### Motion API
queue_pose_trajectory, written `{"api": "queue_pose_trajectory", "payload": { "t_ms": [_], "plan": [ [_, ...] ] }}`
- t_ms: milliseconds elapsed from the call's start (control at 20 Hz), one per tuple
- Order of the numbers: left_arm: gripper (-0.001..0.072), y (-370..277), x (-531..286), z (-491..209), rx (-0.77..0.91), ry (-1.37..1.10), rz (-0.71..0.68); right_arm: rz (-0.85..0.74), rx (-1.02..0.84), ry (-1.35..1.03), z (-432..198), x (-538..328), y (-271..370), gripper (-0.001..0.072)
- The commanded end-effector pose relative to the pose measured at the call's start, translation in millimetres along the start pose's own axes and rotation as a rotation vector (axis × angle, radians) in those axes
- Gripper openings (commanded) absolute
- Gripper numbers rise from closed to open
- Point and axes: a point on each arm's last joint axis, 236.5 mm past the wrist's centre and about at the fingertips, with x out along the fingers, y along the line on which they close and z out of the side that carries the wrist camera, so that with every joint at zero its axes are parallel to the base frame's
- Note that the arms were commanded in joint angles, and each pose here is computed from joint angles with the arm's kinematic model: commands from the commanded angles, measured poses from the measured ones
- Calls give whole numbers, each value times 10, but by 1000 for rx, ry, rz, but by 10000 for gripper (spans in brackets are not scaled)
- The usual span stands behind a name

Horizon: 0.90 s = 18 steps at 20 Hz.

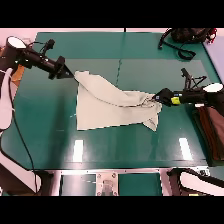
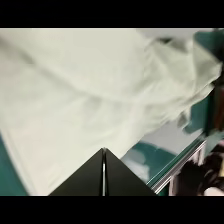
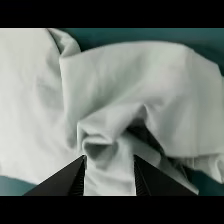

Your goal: Fold the shirts.

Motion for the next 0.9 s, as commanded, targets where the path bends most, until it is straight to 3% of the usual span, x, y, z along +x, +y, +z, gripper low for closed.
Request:
{"api": "queue_pose_trajectory", "payload": {
  "t_ms": [0, 300, 350, 400, 600, 750, 850],
  "plan": [
    [19, 293, -222, -581, -26, 119, 249, 5, 31, 43, -132, -219, -129, 350],
    [24, 569, 178, -1469, -116, 5, 264, -10, 116, 72, -450, -111, -345, 350],
    [296, 646, 316, -1583, -155, -16, 249, -12, 130, 75, -491, -80, -375, 350],
    [683, 753, 440, -1682, -213, -22, 247, -16, 137, 77, -516, -62, -397, 350],
    [702, 972, 863, -1933, -358, -26, 188, -17, 140, 75, -522, -54, -407, 350],
    [702, 854, 1069, -1839, -379, -81, 69, -7, 150, 51, -462, -49, -387, 351],
    [702, 808, 1260, -1924, -360, -63, 69, 0, 155, 41, -439, -47, -374, 351]
  ]
}}
